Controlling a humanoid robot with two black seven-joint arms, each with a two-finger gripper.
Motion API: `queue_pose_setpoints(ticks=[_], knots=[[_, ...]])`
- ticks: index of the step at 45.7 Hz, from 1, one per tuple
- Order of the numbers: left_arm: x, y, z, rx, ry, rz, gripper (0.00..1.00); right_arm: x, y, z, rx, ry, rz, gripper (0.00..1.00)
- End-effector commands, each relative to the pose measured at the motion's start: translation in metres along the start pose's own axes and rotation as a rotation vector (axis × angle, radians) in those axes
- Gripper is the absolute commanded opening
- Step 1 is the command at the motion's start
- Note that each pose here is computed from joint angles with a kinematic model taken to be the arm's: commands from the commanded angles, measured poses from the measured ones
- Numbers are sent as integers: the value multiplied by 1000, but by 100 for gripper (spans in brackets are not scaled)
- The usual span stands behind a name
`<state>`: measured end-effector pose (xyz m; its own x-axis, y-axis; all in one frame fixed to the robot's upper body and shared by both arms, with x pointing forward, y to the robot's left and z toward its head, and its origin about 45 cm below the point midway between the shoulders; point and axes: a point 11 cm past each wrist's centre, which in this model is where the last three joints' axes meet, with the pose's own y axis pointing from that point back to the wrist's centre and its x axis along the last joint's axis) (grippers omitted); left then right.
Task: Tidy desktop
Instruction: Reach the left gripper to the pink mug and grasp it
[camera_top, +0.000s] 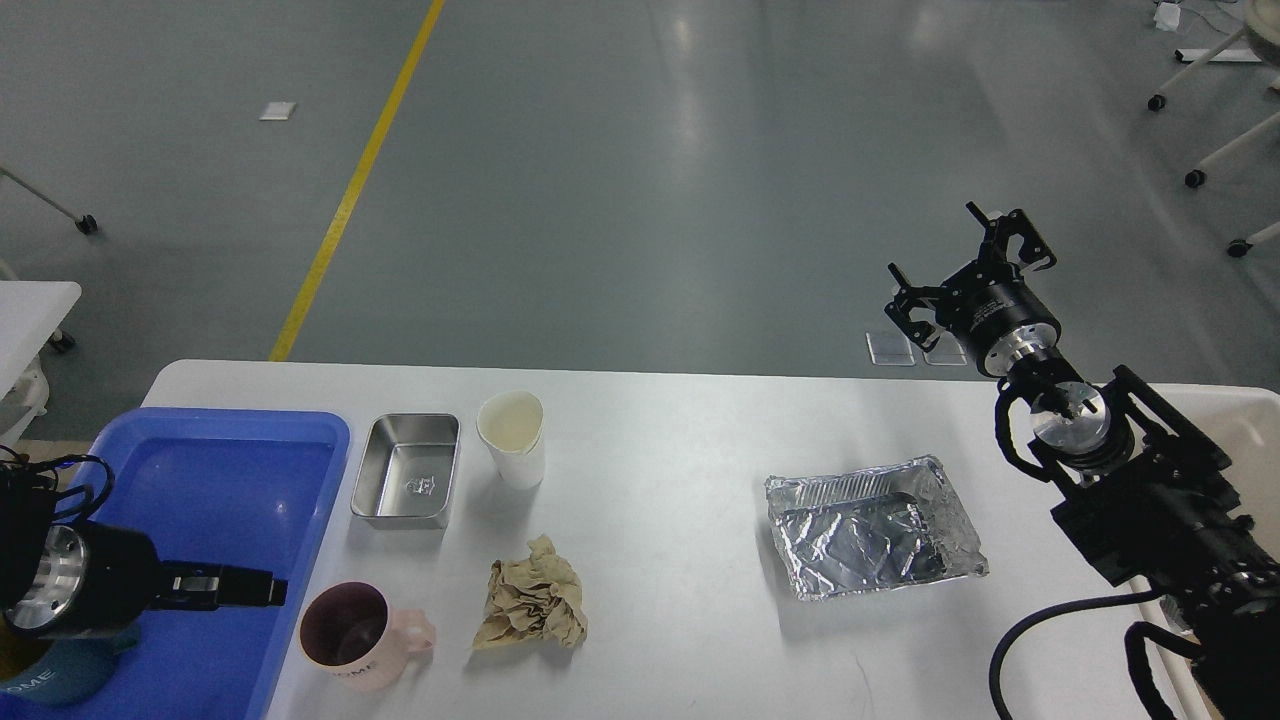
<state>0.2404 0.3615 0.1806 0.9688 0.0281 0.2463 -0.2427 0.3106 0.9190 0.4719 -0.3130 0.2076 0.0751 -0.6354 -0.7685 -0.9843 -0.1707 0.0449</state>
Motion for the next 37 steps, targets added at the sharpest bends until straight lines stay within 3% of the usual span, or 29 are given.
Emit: queue_pose_setpoints(ticks=[1,10,24,37], knots=[[-1,-12,6,-8,-6,-11,65,4,1,0,0,1,12,100],[-16,-35,7,32,-14,-78,52,5,1,-1,1,4,13,100],[-24,-40,1,69,-13,-115,37,6,2,-2,1,7,16,100],[-23,-43,5,58,-19,-116,30,6,2,-2,1,7,16,100]])
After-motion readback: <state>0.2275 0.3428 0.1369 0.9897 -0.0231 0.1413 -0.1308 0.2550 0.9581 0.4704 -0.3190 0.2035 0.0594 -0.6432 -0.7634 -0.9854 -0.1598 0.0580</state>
